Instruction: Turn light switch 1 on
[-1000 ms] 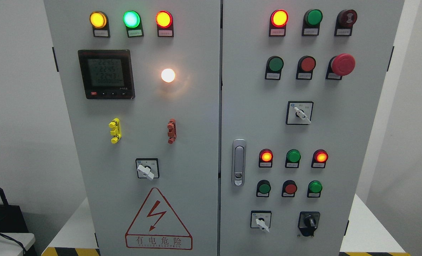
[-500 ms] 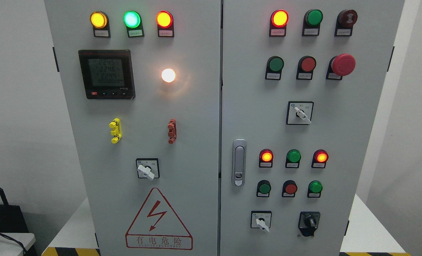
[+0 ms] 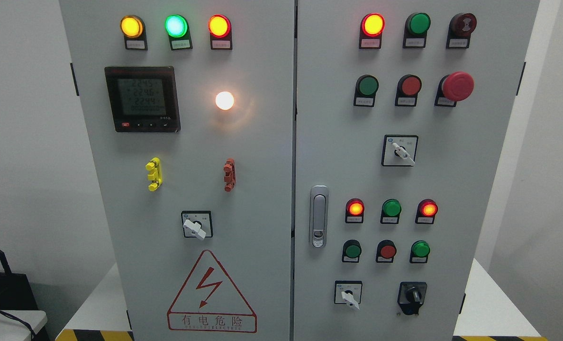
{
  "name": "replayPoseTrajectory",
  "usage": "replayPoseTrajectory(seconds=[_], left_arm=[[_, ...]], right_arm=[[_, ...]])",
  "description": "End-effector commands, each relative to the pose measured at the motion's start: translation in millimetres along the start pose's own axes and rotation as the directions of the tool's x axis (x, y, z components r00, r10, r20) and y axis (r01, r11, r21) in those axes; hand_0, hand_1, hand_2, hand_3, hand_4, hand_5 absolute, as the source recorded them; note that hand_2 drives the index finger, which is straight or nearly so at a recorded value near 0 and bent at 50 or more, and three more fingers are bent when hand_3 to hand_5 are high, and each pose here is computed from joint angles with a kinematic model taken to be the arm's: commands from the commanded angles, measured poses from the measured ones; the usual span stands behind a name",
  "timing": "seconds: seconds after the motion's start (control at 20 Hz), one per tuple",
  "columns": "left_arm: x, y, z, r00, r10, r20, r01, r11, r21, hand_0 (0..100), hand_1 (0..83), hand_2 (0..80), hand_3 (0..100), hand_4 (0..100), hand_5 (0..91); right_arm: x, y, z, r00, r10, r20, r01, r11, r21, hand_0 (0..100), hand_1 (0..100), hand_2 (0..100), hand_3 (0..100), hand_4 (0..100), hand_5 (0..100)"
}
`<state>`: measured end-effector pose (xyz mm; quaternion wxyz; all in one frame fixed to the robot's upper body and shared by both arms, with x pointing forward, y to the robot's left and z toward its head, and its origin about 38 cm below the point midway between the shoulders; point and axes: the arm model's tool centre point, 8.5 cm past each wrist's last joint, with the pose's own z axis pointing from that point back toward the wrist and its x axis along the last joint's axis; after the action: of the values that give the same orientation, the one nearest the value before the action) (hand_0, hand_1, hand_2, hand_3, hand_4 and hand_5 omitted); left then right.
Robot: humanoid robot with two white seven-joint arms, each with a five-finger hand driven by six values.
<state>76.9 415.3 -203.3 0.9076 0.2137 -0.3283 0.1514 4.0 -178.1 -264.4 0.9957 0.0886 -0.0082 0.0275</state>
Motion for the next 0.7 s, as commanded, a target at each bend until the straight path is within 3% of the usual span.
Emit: replayPoseTrajectory(seconds=[0.0, 0.15, 0.3, 0.5, 0.55, 0.65], left_arm=[[-107.7, -81.3, 64.1, 0.923, -0.228, -0.309, 0.153, 0.956, -0.251, 49, 2.8, 0.0, 0, 7, 0.0], [-108.5, -117.7, 73.2, 0.905, -0.277, -0.322, 0.177, 0.935, -0.309, 49, 2.2, 0.0, 0, 4, 0.0], [-110.7, -142.8, 82.9, 0.877, -0.357, -0.322, 0.247, 0.909, -0.335, 49, 0.0, 0.0, 0, 0, 0.0], [-117.0, -145.8, 88.9, 0.813, -0.511, -0.279, 0.380, 0.829, -0.411, 51, 0.0, 0.0, 0, 0, 0.0], [-118.3, -145.6, 89.8, 0.802, -0.530, -0.276, 0.395, 0.817, -0.421, 51, 0.0, 0.0, 0, 0, 0.0], [-118.5, -145.6, 89.9, 0.801, -0.531, -0.277, 0.395, 0.816, -0.422, 51, 0.0, 0.0, 0, 0, 0.0]], right_arm=[[0.3, 0.1, 0.0, 1.000, -0.017, 0.003, 0.017, 1.000, 0.001, 12, 39, 0, 0, 0, 0], [0.1, 0.1, 0.0, 1.000, -0.017, 0.002, 0.017, 1.000, 0.001, 12, 39, 0, 0, 0, 0], [0.1, 0.1, 0.0, 1.000, -0.017, 0.002, 0.017, 1.000, 0.001, 12, 39, 0, 0, 0, 0], [0.3, 0.1, 0.0, 1.000, -0.017, 0.003, 0.017, 1.000, 0.001, 12, 39, 0, 0, 0, 0], [0.3, 0.1, 0.0, 1.000, -0.017, 0.003, 0.017, 1.000, 0.001, 12, 39, 0, 0, 0, 0], [0.3, 0.1, 0.0, 1.000, -0.017, 0.003, 0.017, 1.000, 0.001, 12, 39, 0, 0, 0, 0]])
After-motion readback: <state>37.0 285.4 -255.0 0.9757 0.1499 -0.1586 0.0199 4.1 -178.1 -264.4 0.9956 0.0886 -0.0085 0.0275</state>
